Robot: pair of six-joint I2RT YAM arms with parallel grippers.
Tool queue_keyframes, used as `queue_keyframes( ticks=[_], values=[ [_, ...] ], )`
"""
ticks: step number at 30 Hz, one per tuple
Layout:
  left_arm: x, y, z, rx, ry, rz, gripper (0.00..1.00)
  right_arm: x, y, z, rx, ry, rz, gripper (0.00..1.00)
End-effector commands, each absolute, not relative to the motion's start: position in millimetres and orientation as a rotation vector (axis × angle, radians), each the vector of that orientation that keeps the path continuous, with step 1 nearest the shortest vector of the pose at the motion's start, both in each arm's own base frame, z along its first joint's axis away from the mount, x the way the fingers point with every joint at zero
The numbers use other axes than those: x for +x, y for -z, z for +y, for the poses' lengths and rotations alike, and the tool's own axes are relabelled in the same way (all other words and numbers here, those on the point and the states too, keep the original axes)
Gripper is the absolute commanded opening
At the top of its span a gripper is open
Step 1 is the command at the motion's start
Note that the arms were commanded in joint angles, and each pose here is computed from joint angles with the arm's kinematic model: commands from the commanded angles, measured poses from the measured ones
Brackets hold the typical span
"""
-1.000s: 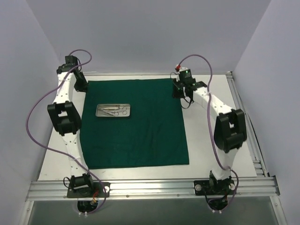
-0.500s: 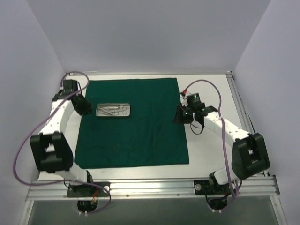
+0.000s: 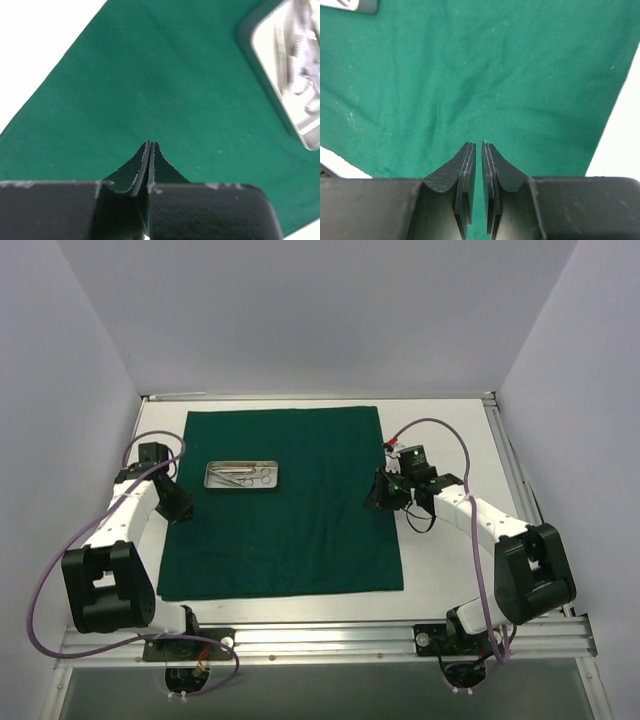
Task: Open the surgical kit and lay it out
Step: Smooth out the surgical kit at the center of the board.
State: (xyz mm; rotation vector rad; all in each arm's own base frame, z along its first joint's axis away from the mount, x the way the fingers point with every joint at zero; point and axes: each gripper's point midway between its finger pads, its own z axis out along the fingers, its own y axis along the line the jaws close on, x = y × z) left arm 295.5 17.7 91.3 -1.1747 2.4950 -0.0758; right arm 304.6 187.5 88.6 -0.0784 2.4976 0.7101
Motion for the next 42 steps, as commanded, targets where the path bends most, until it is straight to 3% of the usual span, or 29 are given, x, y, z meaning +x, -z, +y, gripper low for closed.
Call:
queue_keyframes(
  ticks=[1, 7, 13, 27, 38, 42],
  values=[
    [296.5, -82.7, 31.4, -1.242, 0.003, 2.464, 0.02, 296.7, -77.3, 197.5, -0.101, -0.768, 2.524, 0.12],
    [288.6, -58.5, 40.1, -1.310, -0.074, 2.552, 0.02, 295.2, -58.0, 201.2, -0.080, -0.783, 2.560, 0.10],
    [261.2, -30.9, 38.5, -1.440, -0.158, 2.623, 0.02, 296.2, -35.2, 181.7, 0.005, -0.618, 2.626, 0.08],
    [213.3, -4.6, 48.8, -1.573, -0.329, 2.724, 0.02, 240.6, 25.2, 142.3, 0.232, -0.394, 2.836, 0.08],
    [238.8, -33.0, 69.8, -1.391, -0.312, 2.673, 0.02, 240.9, -0.9, 117.2, 0.247, -0.234, 2.789, 0.10],
    [256.4, -44.9, 71.0, -1.292, -0.250, 2.657, 0.06, 254.9, -12.9, 129.3, 0.185, -0.307, 2.756, 0.10]
  ],
)
